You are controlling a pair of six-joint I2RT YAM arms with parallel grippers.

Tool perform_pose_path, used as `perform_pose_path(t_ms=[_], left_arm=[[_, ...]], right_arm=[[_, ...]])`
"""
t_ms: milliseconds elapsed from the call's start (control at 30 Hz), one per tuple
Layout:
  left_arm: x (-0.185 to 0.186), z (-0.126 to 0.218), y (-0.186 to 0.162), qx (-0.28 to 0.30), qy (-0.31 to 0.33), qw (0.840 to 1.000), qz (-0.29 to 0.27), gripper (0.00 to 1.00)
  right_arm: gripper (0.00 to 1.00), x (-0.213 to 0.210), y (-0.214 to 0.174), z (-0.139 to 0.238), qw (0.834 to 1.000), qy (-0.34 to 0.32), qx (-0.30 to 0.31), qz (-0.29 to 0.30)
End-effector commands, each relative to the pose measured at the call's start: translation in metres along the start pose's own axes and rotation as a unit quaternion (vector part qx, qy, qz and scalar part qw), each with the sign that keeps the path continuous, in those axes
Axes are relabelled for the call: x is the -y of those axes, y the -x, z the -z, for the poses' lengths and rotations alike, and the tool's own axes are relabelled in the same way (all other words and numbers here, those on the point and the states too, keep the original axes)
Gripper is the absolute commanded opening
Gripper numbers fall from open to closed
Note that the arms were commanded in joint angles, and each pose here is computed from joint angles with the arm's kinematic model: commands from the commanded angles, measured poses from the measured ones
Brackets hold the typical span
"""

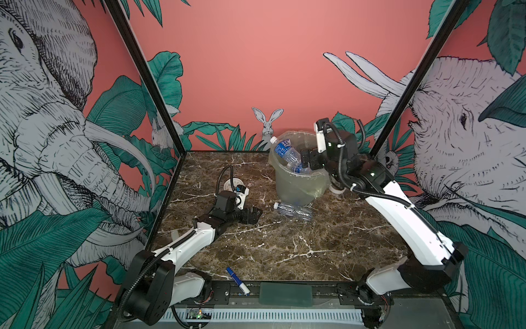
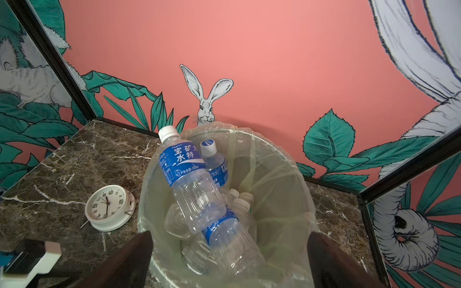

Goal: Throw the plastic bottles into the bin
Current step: 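Carry the Pocari Sweat bottle with the right gripper over the bin and release it, then lower the right gripper toward the clear bottle lying beside the bin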

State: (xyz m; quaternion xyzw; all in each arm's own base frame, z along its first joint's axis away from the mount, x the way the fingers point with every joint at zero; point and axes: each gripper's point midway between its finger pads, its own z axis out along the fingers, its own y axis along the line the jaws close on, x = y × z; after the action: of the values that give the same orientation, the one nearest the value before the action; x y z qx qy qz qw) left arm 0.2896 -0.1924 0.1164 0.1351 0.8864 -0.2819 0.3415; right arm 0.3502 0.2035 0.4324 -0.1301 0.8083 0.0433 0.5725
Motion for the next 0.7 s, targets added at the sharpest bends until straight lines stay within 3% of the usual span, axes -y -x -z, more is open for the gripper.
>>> perform_pose_path(t_ms=[0, 333, 667], left_arm=[[0.002, 0.004, 0.012, 0.014, -0.001, 1.0, -0.002, 1.0], [0.014, 0.002, 0.023, 0.009, -0.003, 1.0, -0.024, 1.0], [0.021, -0.006, 0.025, 0.001, -0.006, 0.999, -0.034, 1.0]], right_arm=[[0.99, 0.009, 0.0, 0.017, 1.0, -0.002, 0.015, -0.009], [0.99, 0.012, -0.048, 0.034, 1.0, 0.022, -0.02, -0.008], [0.99, -0.012, -0.141, 0.022, 0.99, 0.073, -0.113, 0.033]])
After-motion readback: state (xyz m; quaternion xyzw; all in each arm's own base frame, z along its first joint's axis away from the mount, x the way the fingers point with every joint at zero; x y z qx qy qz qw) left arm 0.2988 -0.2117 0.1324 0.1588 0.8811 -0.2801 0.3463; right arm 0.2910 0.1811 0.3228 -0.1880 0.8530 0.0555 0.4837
